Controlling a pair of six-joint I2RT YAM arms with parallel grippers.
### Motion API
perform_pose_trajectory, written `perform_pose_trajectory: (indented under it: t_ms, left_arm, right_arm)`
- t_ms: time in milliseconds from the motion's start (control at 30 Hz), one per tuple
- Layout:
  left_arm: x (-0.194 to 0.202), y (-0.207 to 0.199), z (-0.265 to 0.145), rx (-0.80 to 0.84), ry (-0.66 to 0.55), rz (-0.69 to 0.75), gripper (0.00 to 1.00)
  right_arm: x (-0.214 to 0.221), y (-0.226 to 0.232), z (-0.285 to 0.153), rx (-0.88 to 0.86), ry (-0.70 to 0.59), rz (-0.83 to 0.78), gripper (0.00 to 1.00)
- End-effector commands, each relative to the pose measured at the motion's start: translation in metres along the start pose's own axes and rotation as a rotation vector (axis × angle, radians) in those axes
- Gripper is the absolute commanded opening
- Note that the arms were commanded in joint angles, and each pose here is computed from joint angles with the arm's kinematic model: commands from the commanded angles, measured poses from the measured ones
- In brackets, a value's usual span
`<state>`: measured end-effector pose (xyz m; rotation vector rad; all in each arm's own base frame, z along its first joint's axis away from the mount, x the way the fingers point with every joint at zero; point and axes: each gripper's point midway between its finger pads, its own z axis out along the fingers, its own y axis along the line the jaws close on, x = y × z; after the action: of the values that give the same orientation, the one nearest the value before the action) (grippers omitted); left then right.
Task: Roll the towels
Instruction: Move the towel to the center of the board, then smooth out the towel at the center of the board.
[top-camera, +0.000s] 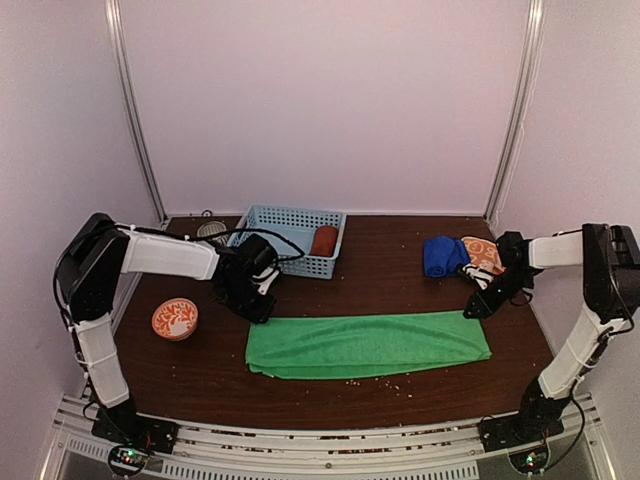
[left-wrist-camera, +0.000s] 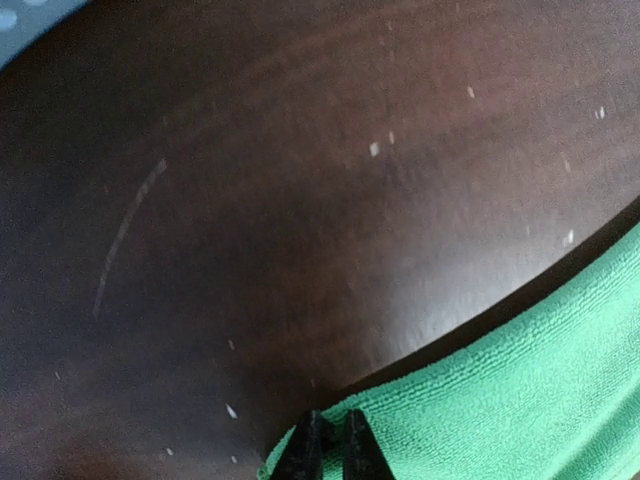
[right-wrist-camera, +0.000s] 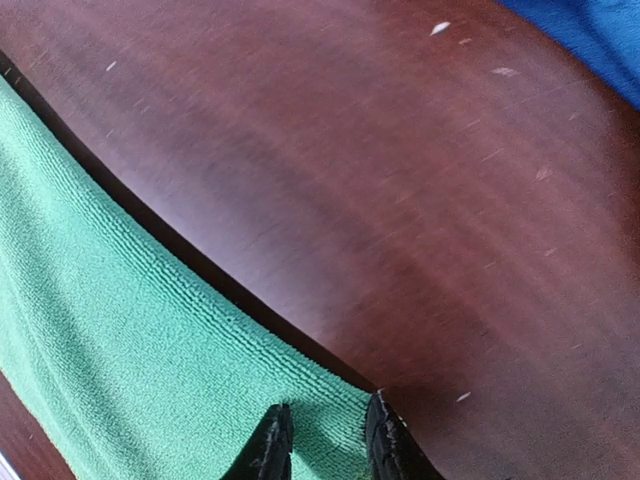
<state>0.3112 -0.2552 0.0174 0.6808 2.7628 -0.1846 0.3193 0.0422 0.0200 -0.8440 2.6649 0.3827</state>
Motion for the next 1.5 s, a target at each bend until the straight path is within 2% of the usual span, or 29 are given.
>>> perform_pose_trajectory:
  t_ms: [0,67,167,300,400,533,633,733,867,1033,1467]
  left_arm:
    - [-0.034,0.026,0.017,-0.143,-0.059,0.025,0.07]
    - [-0.047,0.026,0.012,-0.152,-0.093,0.022,0.07]
    - [-0.059,0.019,-0.01,-0.124,-0.147,0.0,0.13]
    - [-0.056,0.012,-0.05,-0.078,-0.198,-0.056,0.21]
    - [-0.027,0.011,-0.064,-0.034,-0.161,-0.128,0.24]
    - [0.02,0.012,-0.073,0.0,-0.08,-0.217,0.27]
    - [0.043,0.011,-0.075,0.057,-0.032,-0.291,0.34]
    - [0.054,0.004,-0.07,0.168,-0.025,-0.386,0.4]
    - [0.056,-0.01,-0.058,0.317,-0.043,-0.48,0.4]
    - [0.059,-0.03,-0.045,0.457,-0.018,-0.519,0.39]
    - [0.057,-0.033,-0.034,0.466,0.009,-0.531,0.35]
  right_arm:
    - [0.003,-0.036,0.013,0.141,0.059,0.069,0.26]
    - [-0.006,-0.038,0.008,0.136,0.037,0.07,0.26]
    - [-0.024,-0.023,-0.011,0.075,-0.022,0.033,0.25]
    - [-0.036,0.006,-0.051,0.016,-0.089,-0.017,0.33]
    - [-0.018,0.029,-0.066,-0.016,-0.063,-0.091,0.36]
    - [0.033,0.058,-0.069,-0.064,0.062,-0.253,0.38]
    - [0.067,0.069,-0.064,-0.077,0.139,-0.318,0.4]
    - [0.08,0.072,-0.062,-0.075,0.173,-0.343,0.41]
    - [0.082,0.074,-0.062,-0.078,0.175,-0.352,0.41]
    - [0.089,0.076,-0.059,-0.093,0.202,-0.374,0.41]
    - [0.09,0.078,-0.052,-0.111,0.192,-0.375,0.41]
